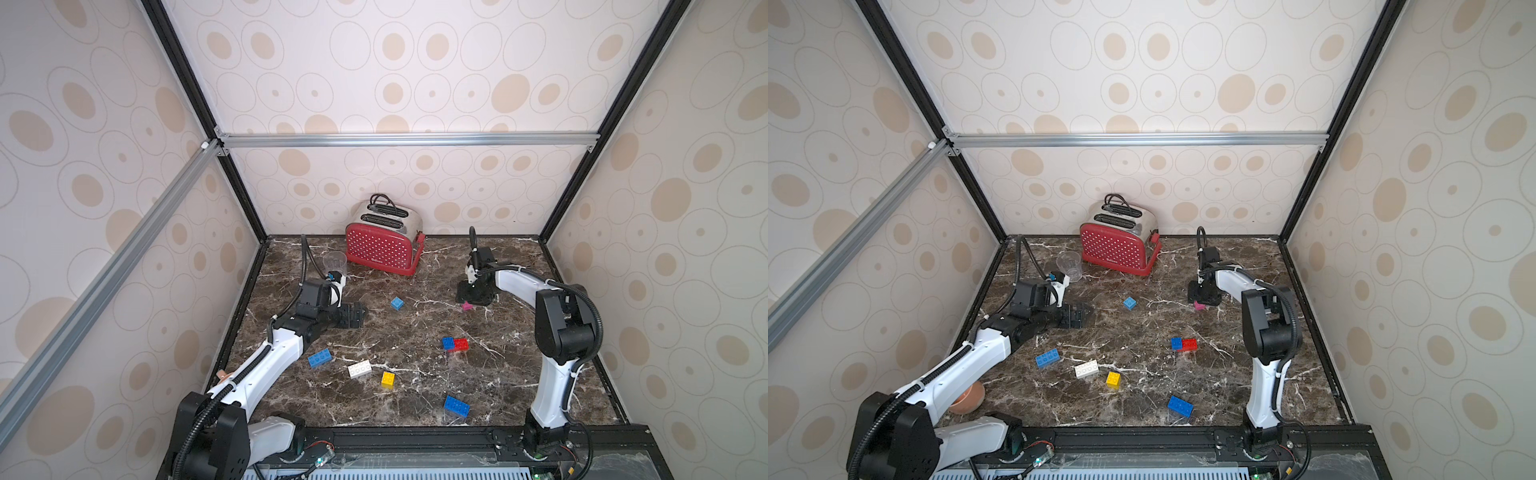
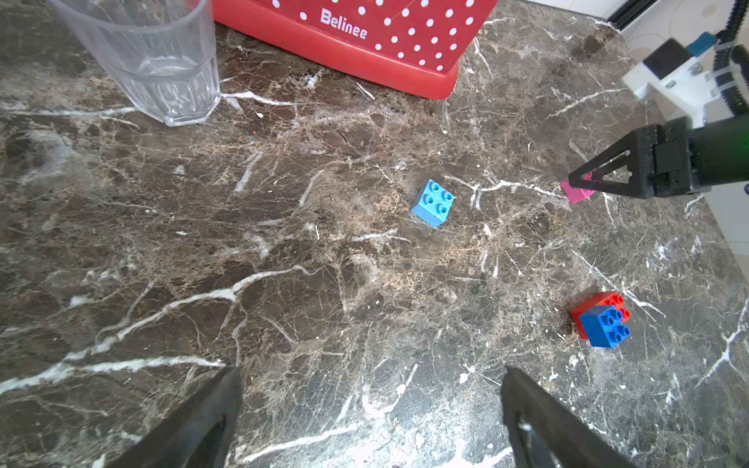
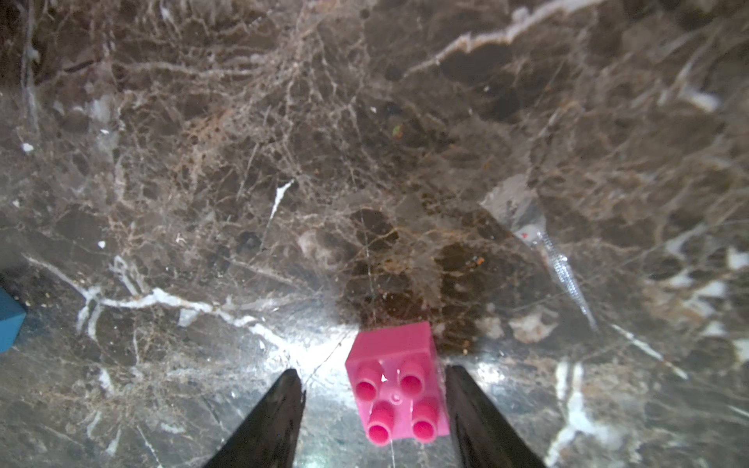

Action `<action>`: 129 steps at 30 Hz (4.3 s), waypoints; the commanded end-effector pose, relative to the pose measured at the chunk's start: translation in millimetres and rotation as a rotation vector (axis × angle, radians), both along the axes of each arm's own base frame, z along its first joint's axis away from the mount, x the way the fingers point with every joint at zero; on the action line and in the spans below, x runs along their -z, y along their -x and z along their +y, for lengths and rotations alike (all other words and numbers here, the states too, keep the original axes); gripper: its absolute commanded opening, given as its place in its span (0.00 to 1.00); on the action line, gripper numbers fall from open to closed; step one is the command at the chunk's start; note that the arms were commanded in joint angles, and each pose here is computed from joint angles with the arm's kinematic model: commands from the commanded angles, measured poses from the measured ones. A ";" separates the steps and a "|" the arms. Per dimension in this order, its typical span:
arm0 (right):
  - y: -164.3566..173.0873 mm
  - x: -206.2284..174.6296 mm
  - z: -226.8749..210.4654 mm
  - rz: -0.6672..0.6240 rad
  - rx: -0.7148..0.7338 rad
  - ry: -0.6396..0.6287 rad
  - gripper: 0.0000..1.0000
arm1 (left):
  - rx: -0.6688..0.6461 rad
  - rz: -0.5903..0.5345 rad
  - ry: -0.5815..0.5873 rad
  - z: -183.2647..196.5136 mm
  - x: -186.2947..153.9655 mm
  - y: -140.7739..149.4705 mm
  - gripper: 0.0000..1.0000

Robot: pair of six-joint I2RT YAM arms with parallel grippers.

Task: Assemble a carrot with lego
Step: Pick up the lego brick from the center of the board, then assemble the lego brick with the lego brick.

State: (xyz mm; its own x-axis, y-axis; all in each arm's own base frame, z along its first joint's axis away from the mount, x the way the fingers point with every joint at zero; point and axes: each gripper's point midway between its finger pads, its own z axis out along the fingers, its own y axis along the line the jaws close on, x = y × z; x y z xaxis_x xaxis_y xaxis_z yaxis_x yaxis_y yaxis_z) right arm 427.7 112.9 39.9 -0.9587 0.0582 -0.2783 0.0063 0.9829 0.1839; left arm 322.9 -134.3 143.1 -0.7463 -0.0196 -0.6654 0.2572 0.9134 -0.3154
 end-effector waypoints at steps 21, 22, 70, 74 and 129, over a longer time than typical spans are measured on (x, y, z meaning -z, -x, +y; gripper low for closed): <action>3.0 11.1 -3.6 0.048 -0.099 0.164 0.45 | -0.001 -0.007 -0.004 -0.2 -0.7 -0.8 0.99; 3.2 11.3 -3.1 0.050 -0.102 0.166 0.44 | -0.001 -0.006 -0.003 -0.5 -0.6 -0.8 0.99; 130.1 -31.0 21.0 0.070 0.003 0.090 0.21 | 0.055 0.026 0.080 -17.3 -0.5 1.9 0.99; 144.9 -26.2 17.3 0.091 0.010 0.100 0.21 | 0.067 0.036 0.088 -20.0 1.0 1.8 0.99; 173.3 22.3 0.0 0.222 -0.022 0.206 0.20 | 0.078 0.043 0.077 -20.2 2.3 3.3 0.99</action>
State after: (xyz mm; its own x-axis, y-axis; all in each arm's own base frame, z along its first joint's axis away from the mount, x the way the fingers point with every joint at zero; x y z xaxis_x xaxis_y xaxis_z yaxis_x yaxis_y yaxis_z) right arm 280.5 125.1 44.5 -0.9834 0.0025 -0.1816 -0.0045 0.9993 0.0382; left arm 317.6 -151.5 135.9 -0.7826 -0.0221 -0.6221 0.2939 0.8678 -0.4006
